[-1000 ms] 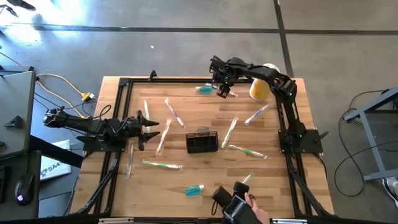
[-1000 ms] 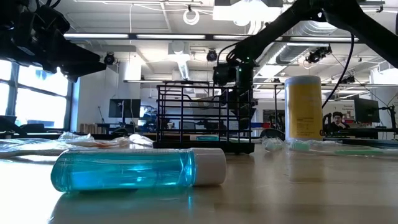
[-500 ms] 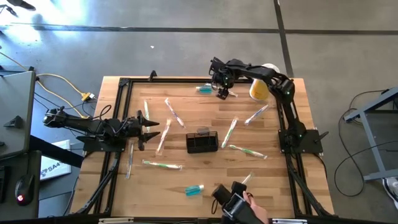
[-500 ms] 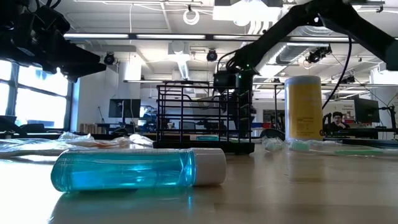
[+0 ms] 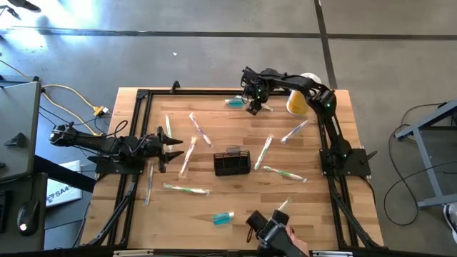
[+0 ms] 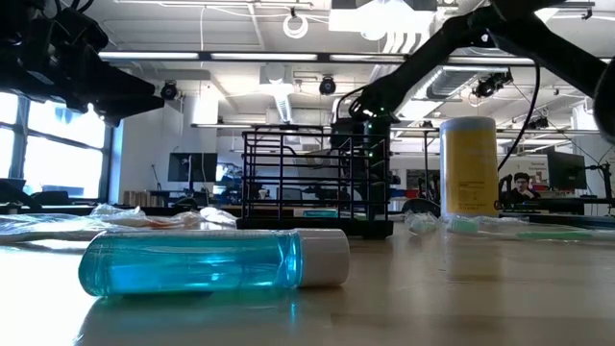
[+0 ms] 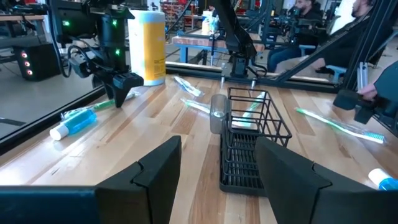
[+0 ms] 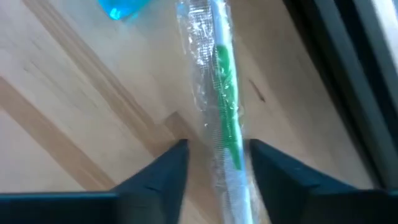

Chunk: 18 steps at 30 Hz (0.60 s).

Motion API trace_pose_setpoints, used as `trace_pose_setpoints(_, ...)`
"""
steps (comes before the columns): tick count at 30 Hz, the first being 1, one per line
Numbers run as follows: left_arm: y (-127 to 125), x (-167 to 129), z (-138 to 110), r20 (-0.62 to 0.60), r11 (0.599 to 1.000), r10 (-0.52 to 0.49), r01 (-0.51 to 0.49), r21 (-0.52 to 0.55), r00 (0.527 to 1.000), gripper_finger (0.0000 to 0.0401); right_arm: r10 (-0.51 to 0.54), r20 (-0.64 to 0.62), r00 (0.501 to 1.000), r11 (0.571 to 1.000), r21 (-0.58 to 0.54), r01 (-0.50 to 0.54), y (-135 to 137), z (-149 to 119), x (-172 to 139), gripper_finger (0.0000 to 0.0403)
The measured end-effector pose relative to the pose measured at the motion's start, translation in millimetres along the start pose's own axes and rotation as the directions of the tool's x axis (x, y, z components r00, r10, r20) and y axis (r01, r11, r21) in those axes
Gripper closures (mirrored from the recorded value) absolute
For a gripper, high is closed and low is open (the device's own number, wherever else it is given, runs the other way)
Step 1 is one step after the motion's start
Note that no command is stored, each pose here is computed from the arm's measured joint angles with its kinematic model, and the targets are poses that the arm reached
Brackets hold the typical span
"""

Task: Pick & Place toothbrushing station
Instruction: Put the green toothbrush into the black mesh organizer

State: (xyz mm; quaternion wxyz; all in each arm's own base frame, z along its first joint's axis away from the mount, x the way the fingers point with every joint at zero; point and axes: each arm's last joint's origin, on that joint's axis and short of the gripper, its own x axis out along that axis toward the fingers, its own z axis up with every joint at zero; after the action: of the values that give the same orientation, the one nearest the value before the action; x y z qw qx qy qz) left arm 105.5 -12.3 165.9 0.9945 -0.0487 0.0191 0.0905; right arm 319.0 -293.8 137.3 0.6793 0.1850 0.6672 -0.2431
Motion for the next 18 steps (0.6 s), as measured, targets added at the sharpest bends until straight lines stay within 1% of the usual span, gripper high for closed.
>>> trace_pose_setpoints(4, 0.0, 0.0, 0.6, 0.006, 1.000, 0.002, -0.002, -0.002, 1.000, 0.0198, 0.003, -0.026, 1.000, 1.000, -0.018, -0.003, 1.2, -2.6, 0.3, 0.0356)
trace_pose_setpoints(5, 0.2, 0.0, 0.7, 0.008, 1.000, 0.009, -0.009, -0.003, 1.000, 0.0198, 0.003, -0.030, 1.000, 1.000, -0.026, -0.004, 1.4, -2.9, 0.3, 0.0376)
trace_pose_setpoints(6, 0.5, 0.0, 0.7, 0.009, 1.000, 0.019, -0.019, -0.008, 1.000, 0.0198, 0.002, -0.033, 0.999, 1.000, -0.031, -0.003, 1.2, -3.2, 0.3, 0.0383)
trace_pose_setpoints(9, 1.4, 0.0, 0.8, 0.012, 0.998, 0.049, -0.048, -0.033, 0.999, 0.0198, -0.005, -0.038, 0.999, 1.000, -0.026, 0.004, 1.7, -3.7, 0.4, 0.0382)
trace_pose_setpoints(12, 3.2, -0.2, 0.8, 0.017, 0.991, 0.111, -0.109, -0.075, 0.994, 0.0198, -0.030, -0.039, 0.999, 0.999, -0.030, 0.029, 6.1, -4.1, -3.1, 0.0383)
trace_pose_setpoints(15, 4.6, -0.4, 1.0, 0.023, 0.983, 0.160, -0.157, -0.099, 0.987, 0.0198, -0.099, -0.093, 0.991, 0.994, -0.050, 0.095, 12.1, -12.0, -12.5, 0.0386)
trace_pose_setpoints(18, 5.3, -0.5, 1.4, 0.028, 0.978, 0.183, -0.179, -0.111, 0.983, 0.0198, -0.190, -0.056, 0.980, 0.981, -0.039, 0.188, 20.0, -16.7, -41.6, 0.0386)
